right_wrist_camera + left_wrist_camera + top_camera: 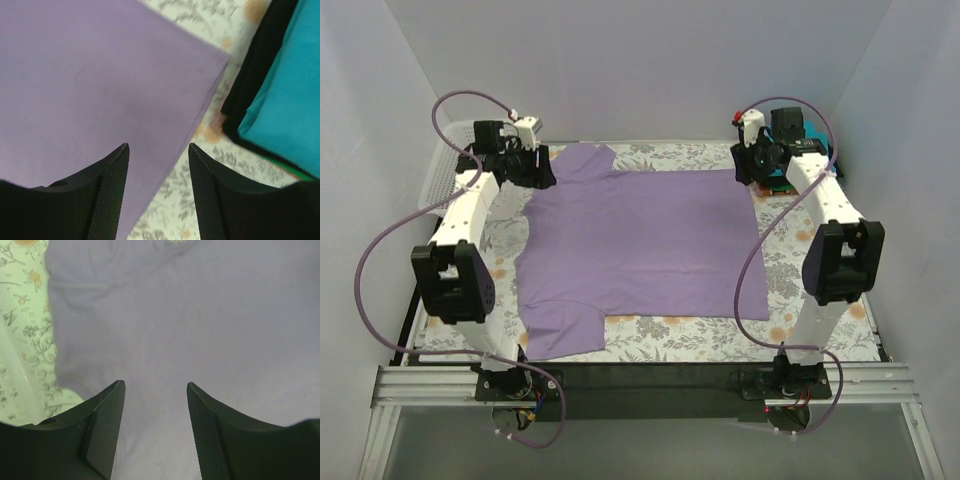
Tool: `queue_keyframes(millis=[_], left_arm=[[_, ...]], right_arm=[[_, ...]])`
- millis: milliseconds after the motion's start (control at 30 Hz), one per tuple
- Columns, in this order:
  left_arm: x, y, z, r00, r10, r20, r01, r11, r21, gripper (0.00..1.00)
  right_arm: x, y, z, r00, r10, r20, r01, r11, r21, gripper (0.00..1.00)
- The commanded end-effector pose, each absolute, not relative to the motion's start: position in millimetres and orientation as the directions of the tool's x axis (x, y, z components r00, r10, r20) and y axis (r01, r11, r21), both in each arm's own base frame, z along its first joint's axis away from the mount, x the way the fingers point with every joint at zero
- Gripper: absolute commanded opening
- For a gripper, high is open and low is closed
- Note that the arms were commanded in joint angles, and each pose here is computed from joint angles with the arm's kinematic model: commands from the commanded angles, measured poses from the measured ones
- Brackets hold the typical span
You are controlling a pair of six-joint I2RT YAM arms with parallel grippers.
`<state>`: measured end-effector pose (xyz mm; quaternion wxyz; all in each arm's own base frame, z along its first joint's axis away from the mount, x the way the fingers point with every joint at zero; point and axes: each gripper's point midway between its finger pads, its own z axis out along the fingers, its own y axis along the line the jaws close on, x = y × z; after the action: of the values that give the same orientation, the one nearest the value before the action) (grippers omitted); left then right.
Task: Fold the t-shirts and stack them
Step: Flatten the tshirt out
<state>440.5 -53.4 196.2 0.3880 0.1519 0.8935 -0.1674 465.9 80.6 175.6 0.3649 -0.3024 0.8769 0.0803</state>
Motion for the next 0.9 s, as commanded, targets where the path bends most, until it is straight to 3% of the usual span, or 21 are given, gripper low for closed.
queue_keyframes(millis=[0, 333, 567, 867], left_arm=[[498.9, -61.0, 223.3, -0.591, -0.001, -0.806, 0.344, 0.904, -0.253, 0.52], [571.2, -51.9, 164.3, -0.633, -0.099, -0.768, 0.212, 0.932, -0.295, 0.55], [574.5, -52.9, 137.2, -0.655, -0.093, -0.75, 0.198, 0.937, -0.289, 0.56], [578.3, -52.2, 122.1, -0.664, -0.094, -0.742, 0.188, 0.939, -0.287, 0.56]], right_arm=[[532.2, 84.0, 196.9, -0.532, -0.291, -0.795, -0.427, 0.903, -0.044, 0.58], [604.2, 66.8, 132.9, -0.542, -0.213, -0.813, -0.251, 0.964, -0.085, 0.56], [621.5, 48.9, 106.5, -0.533, -0.212, -0.819, -0.139, 0.977, -0.162, 0.57], [631.3, 56.8, 80.9, -0.555, -0.16, -0.816, -0.138, 0.986, -0.099, 0.52]])
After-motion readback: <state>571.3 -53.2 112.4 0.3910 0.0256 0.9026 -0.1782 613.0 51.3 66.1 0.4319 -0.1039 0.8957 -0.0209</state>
